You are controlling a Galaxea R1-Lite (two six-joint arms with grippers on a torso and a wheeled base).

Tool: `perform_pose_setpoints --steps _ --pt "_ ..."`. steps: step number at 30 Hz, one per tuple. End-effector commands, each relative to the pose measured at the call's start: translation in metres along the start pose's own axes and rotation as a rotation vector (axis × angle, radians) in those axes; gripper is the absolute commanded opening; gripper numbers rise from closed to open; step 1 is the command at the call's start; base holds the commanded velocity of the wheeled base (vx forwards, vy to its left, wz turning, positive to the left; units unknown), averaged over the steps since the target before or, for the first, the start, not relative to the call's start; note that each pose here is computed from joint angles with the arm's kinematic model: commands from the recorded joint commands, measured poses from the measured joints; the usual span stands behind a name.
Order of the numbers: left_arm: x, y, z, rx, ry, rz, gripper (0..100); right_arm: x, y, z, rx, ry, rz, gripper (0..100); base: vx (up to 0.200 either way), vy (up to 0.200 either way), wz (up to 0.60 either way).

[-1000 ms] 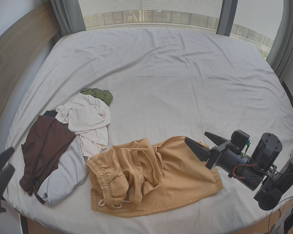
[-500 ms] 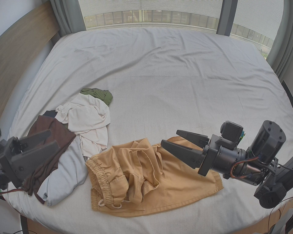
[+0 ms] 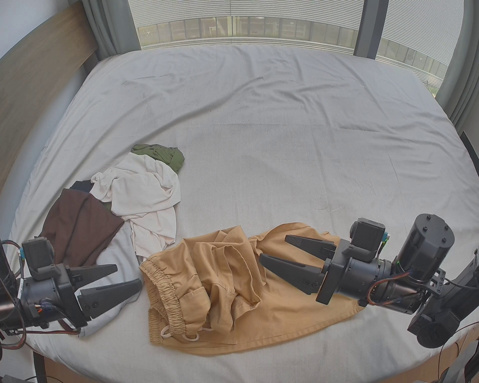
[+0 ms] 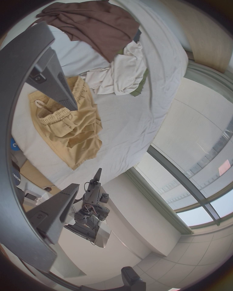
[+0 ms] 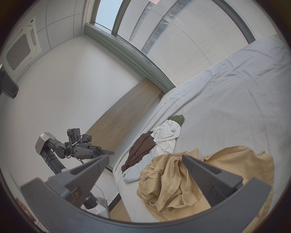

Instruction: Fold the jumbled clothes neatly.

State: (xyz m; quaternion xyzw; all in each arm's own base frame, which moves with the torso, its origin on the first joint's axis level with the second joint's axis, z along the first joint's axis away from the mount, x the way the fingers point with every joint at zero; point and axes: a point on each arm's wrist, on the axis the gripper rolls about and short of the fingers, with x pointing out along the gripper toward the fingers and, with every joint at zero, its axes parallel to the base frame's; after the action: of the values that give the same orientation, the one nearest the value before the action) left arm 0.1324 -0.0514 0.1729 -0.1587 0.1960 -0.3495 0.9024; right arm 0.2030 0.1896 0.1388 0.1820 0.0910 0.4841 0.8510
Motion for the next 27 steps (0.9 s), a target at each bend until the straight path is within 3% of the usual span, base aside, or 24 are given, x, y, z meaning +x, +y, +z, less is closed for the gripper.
perform_pose_setpoints --steps 1,14,27 --pt "0.010 0.009 -0.011 -0.042 0.074 0.012 100 0.002 -0.004 -0.006 0.008 0.023 -0.012 100 0.000 0.000 0.00" --pt "0.026 0.023 -0.030 -0.116 0.213 0.009 100 0.002 -0.008 -0.008 0.011 0.030 -0.026 100 0.000 0.000 0.00" --pt "0.035 0.030 -0.035 -0.136 0.237 0.015 100 0.002 -0.011 -0.011 0.015 0.041 -0.037 100 0.000 0.000 0.00"
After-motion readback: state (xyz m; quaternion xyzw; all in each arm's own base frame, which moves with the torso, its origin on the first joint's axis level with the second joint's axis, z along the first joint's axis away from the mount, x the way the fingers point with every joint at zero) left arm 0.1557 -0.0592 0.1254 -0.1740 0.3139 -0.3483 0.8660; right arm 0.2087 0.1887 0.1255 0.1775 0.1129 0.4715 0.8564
